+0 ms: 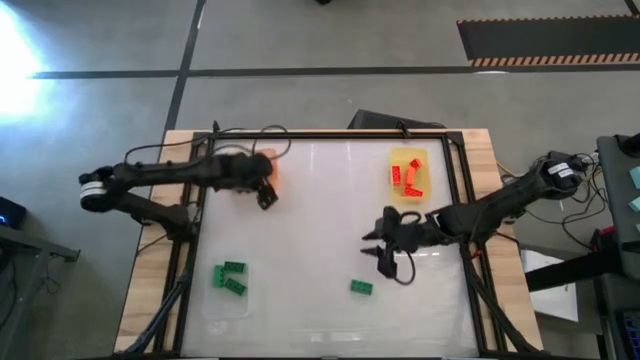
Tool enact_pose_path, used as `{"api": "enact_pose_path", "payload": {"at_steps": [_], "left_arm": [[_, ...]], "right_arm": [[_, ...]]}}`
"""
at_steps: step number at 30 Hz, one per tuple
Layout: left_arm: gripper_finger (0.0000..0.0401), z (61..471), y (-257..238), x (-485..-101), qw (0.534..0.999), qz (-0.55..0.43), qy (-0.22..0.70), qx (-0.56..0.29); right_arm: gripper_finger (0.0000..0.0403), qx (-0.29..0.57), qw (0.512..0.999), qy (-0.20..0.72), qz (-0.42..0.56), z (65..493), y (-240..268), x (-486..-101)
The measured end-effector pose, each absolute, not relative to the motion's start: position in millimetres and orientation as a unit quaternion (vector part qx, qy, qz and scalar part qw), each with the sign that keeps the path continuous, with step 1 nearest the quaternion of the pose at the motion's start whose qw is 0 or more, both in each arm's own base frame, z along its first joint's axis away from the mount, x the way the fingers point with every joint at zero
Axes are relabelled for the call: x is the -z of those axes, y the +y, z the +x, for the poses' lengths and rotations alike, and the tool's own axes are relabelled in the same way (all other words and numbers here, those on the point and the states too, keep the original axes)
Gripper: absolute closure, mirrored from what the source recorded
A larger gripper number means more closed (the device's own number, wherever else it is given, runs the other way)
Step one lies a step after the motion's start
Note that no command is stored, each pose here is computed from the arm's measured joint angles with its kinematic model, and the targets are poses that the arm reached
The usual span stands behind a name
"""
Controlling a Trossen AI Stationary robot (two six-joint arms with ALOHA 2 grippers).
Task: Sort & place blocks by color
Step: Put the green game piece into the white bin
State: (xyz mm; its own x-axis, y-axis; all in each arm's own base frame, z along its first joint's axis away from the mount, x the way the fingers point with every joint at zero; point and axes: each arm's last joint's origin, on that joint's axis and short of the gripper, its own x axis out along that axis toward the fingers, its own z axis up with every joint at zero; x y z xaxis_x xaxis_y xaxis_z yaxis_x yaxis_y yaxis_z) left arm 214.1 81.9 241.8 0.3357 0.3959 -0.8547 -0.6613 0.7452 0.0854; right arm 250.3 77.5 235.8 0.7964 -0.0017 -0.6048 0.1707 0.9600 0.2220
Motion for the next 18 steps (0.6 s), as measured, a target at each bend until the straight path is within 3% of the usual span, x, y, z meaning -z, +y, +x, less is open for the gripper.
{"api": "enact_pose_path", "payload": {"at_steps": [9, 18], "left_arm": [[0.0146, 240, -15, -271, 0.921, -0.094, 0.325, -0.195], [0.0146, 251, -87, -276, 0.967, -0.083, 0.206, -0.122]], "right_arm": [[0.0236, -0.002, 0.934, 0.346, 0.089, 262, 124, -219], [0.0236, -0.009, 0.878, 0.479, -0.016, 275, 161, -192]]}}
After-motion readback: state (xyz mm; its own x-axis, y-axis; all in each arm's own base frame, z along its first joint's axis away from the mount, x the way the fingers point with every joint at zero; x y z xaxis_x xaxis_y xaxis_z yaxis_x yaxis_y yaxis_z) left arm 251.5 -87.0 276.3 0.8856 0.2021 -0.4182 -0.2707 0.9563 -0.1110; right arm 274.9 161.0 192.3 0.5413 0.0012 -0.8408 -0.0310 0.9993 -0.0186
